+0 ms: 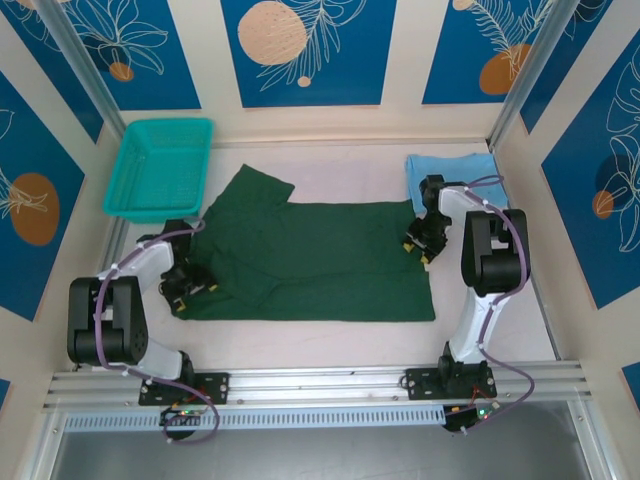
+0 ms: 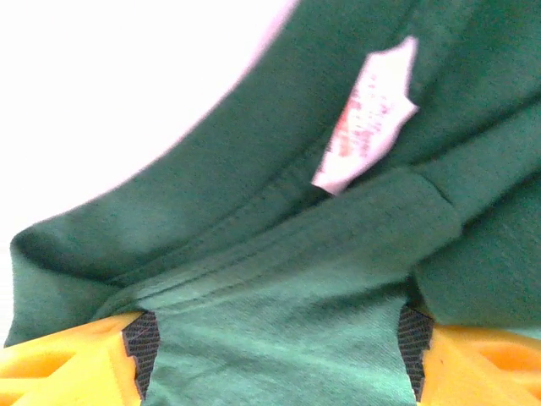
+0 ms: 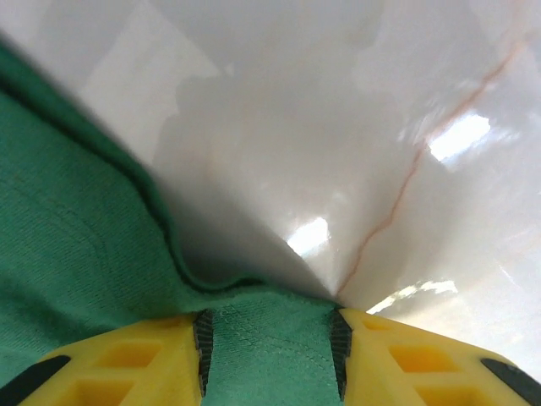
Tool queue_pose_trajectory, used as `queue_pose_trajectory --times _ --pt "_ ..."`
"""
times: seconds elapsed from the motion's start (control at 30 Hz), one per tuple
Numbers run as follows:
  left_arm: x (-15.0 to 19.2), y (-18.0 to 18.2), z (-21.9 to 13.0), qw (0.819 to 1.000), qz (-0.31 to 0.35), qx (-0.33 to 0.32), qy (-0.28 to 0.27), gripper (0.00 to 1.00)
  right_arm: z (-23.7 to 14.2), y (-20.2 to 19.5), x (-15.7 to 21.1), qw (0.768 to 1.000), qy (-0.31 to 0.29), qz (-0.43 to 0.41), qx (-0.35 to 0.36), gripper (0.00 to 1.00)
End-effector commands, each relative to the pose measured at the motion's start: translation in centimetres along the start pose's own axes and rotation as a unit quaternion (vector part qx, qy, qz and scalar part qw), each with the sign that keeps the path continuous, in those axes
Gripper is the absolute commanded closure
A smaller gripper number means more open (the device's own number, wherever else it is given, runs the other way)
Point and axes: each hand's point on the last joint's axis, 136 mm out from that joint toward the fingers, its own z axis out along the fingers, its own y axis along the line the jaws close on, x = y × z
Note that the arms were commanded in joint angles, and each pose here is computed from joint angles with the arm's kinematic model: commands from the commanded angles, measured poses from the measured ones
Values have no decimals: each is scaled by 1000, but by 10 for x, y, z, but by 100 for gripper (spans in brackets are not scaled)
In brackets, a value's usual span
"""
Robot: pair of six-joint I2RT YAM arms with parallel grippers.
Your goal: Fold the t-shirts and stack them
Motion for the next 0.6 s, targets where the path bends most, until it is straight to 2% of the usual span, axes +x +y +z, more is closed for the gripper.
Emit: queue_pose_trajectory --times 0.0,0.17,0.3,0.43,0.57 --pt "-2 14 0 1000 -7 -19 -11 23 4 -12 -18 999 -16 22 22 56" --pt "-6 -4 -11 1000 -4 25 -8 21 -21 -6 -23 999 -40 15 -3 50" --pt "-17 -28 -44 997 2 78 -23 16 -54 5 -16 996 -69 -6 -53 47" --pt "-25 -46 -82 992 11 113 -47 14 -78 12 2 990 -94 -40 -94 47" --pt "-20 -60 -98 988 10 145 -46 14 -84 25 36 982 -86 -78 -151 47"
